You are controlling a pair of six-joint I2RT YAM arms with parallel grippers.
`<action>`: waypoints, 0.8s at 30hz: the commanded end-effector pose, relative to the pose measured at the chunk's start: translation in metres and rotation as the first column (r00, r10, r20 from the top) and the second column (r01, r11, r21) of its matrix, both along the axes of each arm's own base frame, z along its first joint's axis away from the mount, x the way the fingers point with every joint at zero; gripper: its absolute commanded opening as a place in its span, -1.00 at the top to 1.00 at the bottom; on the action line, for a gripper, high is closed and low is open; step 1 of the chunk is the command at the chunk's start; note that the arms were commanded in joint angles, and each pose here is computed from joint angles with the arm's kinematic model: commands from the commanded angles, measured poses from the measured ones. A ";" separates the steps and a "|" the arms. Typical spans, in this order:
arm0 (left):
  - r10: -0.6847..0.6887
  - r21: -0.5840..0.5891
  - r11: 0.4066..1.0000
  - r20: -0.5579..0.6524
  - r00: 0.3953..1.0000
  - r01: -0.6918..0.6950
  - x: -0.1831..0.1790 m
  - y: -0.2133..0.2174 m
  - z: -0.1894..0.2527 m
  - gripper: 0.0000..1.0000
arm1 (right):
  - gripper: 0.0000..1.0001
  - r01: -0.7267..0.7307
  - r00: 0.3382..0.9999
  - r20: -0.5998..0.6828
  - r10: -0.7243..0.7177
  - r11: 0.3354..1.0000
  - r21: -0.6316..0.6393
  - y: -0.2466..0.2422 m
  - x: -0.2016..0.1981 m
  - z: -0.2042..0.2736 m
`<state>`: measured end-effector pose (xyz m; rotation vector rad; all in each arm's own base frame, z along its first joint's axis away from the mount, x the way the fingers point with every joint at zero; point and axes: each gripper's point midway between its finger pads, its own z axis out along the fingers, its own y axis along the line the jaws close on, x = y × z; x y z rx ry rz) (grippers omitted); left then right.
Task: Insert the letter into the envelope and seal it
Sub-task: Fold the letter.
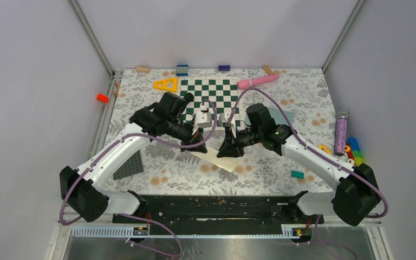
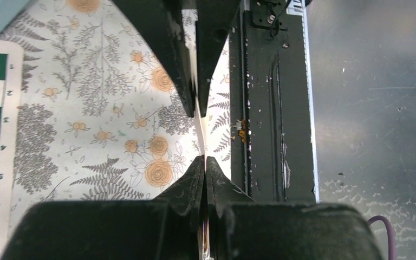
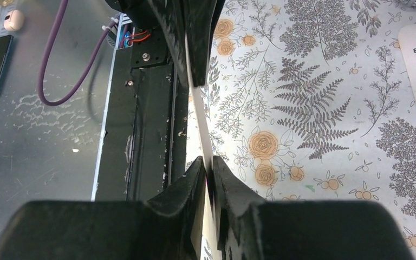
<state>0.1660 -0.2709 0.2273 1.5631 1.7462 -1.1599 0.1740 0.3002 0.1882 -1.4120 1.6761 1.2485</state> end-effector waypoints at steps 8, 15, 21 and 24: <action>0.080 -0.052 0.996 0.151 0.985 -0.073 0.026 0.020 0.039 1.00 | 0.71 -0.035 0.999 -0.004 0.035 0.999 0.027 -0.011 -0.005 0.011; 0.137 -0.063 0.990 0.205 0.969 -0.127 0.039 0.036 0.051 1.00 | 0.75 -0.061 0.998 -0.004 0.061 0.998 0.024 -0.016 -0.010 0.013; 0.160 -0.057 0.987 0.238 0.958 -0.151 0.048 0.047 0.055 1.00 | 0.76 -0.070 0.998 -0.002 0.070 0.997 0.022 -0.019 -0.012 0.014; 0.165 -0.049 0.986 0.245 0.956 -0.157 0.052 0.052 0.056 1.00 | 0.77 -0.075 0.997 -0.002 0.075 0.997 0.017 -0.020 -0.013 0.012</action>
